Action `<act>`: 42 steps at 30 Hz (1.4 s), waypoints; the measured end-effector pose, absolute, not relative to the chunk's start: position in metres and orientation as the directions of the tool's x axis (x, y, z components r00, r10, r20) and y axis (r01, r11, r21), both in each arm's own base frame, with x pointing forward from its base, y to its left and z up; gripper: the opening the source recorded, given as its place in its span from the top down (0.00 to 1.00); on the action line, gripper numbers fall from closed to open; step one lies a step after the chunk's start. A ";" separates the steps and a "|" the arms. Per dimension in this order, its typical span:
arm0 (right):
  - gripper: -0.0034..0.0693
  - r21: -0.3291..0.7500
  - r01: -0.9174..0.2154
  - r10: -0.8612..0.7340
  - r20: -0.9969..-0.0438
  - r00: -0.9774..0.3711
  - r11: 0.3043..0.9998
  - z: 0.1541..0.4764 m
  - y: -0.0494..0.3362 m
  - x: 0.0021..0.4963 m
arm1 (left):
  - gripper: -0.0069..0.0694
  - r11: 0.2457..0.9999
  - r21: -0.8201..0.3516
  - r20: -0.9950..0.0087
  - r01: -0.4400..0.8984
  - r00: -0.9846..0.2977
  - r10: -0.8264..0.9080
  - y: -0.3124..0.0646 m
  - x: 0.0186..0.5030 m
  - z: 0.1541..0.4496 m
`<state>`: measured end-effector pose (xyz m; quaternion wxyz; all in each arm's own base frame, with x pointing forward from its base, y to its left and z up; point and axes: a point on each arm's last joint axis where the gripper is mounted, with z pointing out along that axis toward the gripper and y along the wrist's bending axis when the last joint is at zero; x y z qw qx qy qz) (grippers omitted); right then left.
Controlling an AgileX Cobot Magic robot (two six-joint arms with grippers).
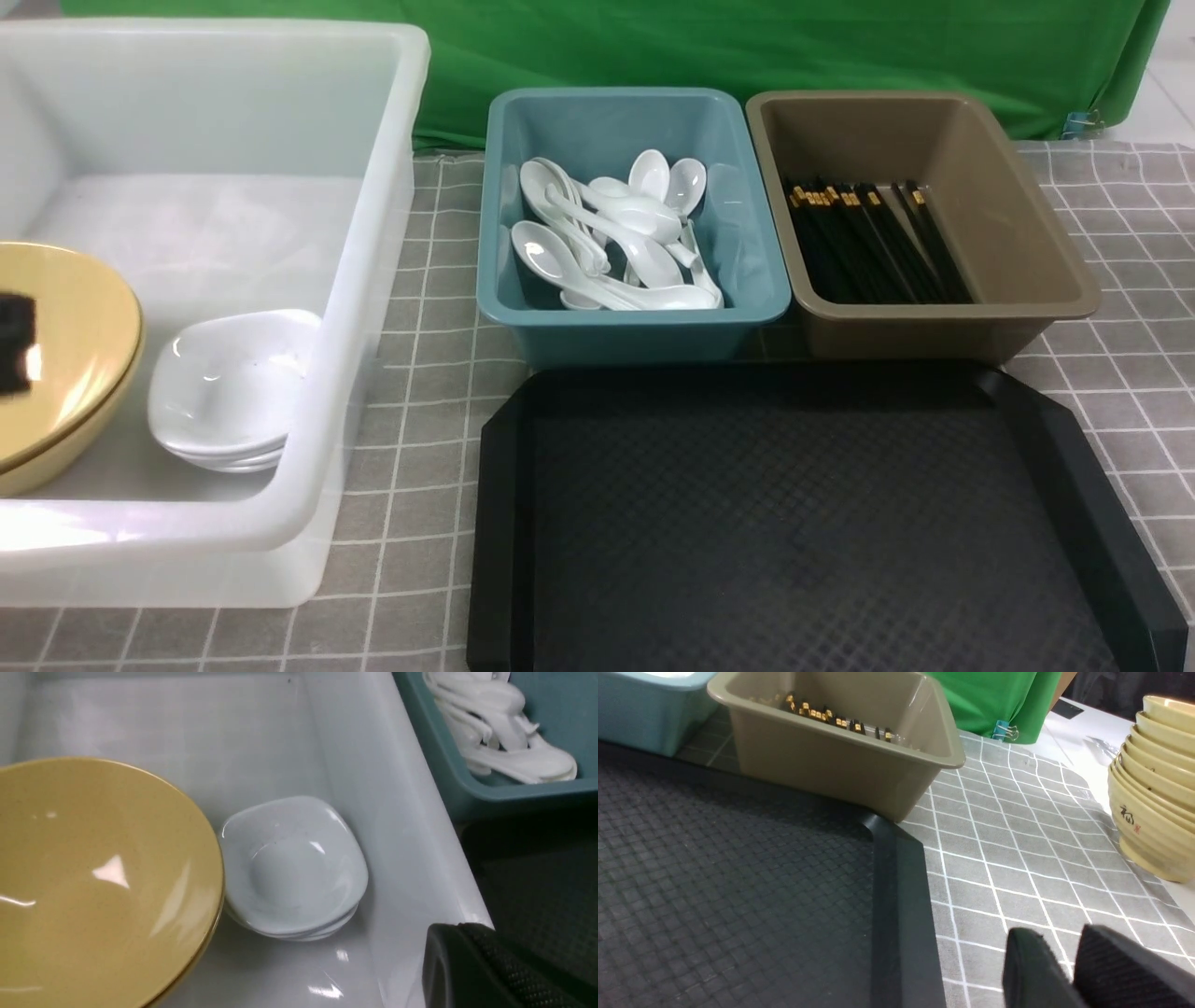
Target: On grey table put chopsticks spoon bowls plates into blue grey white boxes.
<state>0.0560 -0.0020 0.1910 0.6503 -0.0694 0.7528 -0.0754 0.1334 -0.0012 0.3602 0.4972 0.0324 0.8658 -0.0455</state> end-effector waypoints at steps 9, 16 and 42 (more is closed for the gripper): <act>0.72 -0.204 -0.006 -0.203 -0.969 -0.145 0.979 0.191 -0.002 0.056 | 0.91 0.999 -0.033 -0.988 0.003 -0.149 -0.032 -0.004 0.072 0.317; 0.70 -0.204 -0.006 -0.203 -0.969 -0.144 0.979 0.191 -0.002 0.056 | 0.91 0.999 0.024 -0.993 -0.033 -0.119 0.020 -0.001 0.062 0.289; 0.63 -0.204 -0.006 -0.203 -0.969 -0.144 0.979 0.191 -0.002 0.056 | 0.91 0.988 -0.094 -0.987 -0.122 -0.119 -0.108 0.005 0.056 0.195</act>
